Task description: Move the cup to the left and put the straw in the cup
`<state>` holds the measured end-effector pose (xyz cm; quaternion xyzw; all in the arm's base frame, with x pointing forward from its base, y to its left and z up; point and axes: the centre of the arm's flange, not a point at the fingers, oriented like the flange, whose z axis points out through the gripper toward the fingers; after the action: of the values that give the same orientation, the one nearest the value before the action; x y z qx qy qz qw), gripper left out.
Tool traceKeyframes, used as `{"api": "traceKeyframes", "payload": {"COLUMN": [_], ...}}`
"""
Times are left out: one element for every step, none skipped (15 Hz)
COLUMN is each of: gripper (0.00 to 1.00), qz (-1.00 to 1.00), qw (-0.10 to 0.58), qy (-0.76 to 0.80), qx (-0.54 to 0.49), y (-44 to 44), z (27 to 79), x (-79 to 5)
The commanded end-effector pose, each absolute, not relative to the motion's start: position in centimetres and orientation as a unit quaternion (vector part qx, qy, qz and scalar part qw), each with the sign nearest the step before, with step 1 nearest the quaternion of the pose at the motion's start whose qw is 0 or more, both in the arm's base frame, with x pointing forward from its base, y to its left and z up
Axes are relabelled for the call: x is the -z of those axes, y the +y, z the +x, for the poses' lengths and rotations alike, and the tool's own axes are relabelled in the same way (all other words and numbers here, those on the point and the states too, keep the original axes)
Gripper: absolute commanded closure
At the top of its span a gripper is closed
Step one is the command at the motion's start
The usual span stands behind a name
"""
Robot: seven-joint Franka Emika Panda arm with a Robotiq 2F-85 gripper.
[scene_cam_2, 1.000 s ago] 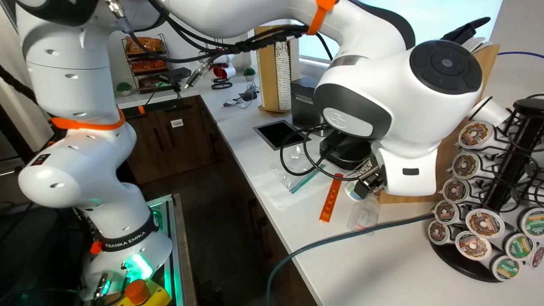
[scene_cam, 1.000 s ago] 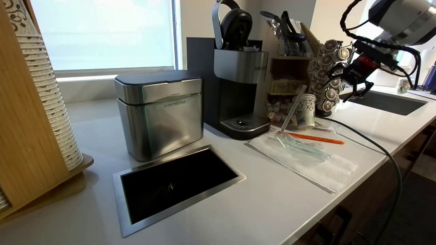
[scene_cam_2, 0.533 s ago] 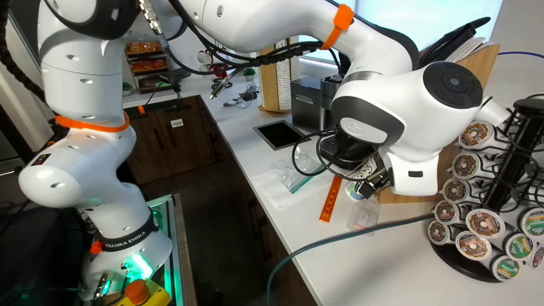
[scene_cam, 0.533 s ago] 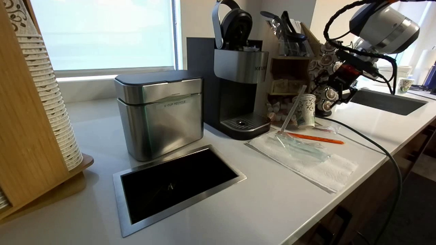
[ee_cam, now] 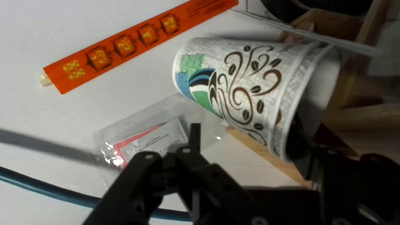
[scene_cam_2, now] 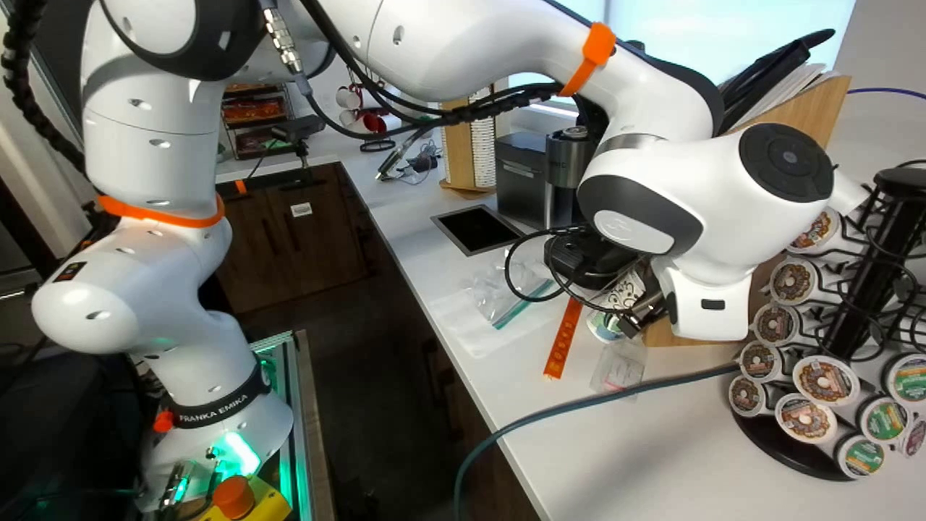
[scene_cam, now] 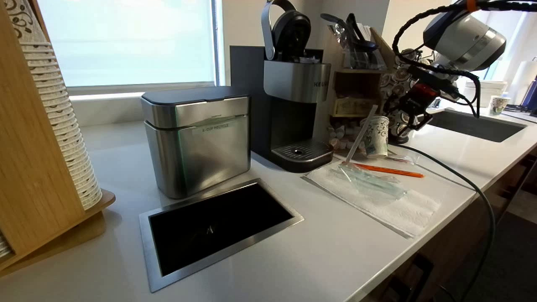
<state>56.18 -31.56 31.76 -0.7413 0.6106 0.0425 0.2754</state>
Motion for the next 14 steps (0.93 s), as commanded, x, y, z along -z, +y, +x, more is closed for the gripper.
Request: {"api": "traceKeyframes", "payload": {"gripper": [0.58, 0.67, 0.73, 0.81, 0.89, 0.96, 1.0, 1.0, 1.0, 0.98, 0.99, 0.99, 0.99, 0.99], "qz": [-0.742, -0.743, -0.745, -0.746, -0.747, -0.746, -0.745, -0.745, -0.744, -0.746, -0.75, -0.761, -0.77, -0.782], "qw": [0.284, 0.286, 0.287, 0.289, 0.291, 0.293, 0.296, 0.297, 0.299, 0.299, 0.297, 0.289, 0.274, 0.255], "qy": [0.603, 0.599, 0.595, 0.592, 0.589, 0.588, 0.587, 0.587, 0.587, 0.584, 0.579, 0.57, 0.565, 0.557], "qx": [-0.075, -0.084, -0.09, -0.096, -0.102, -0.107, -0.11, -0.113, -0.115, -0.115, -0.116, -0.115, -0.113, -0.113], "y": [-31.6, -31.5, -31.5, -31.4, -31.4, -31.4, -31.5, -31.6, -31.6, -31.4, -31.1, -30.3, -29.7, -28.9], "z": [56.7, 56.6, 56.5, 56.3, 56.1, 55.9, 55.7, 55.5, 55.3, 55.0, 54.7, 54.0, 53.4, 52.5], "x": [-31.6, -31.7, -32.0, -32.4, -32.7, -33.1, -33.2, -33.4, -33.5, -33.6, -33.9, -34.5, -34.9, -35.4]}}
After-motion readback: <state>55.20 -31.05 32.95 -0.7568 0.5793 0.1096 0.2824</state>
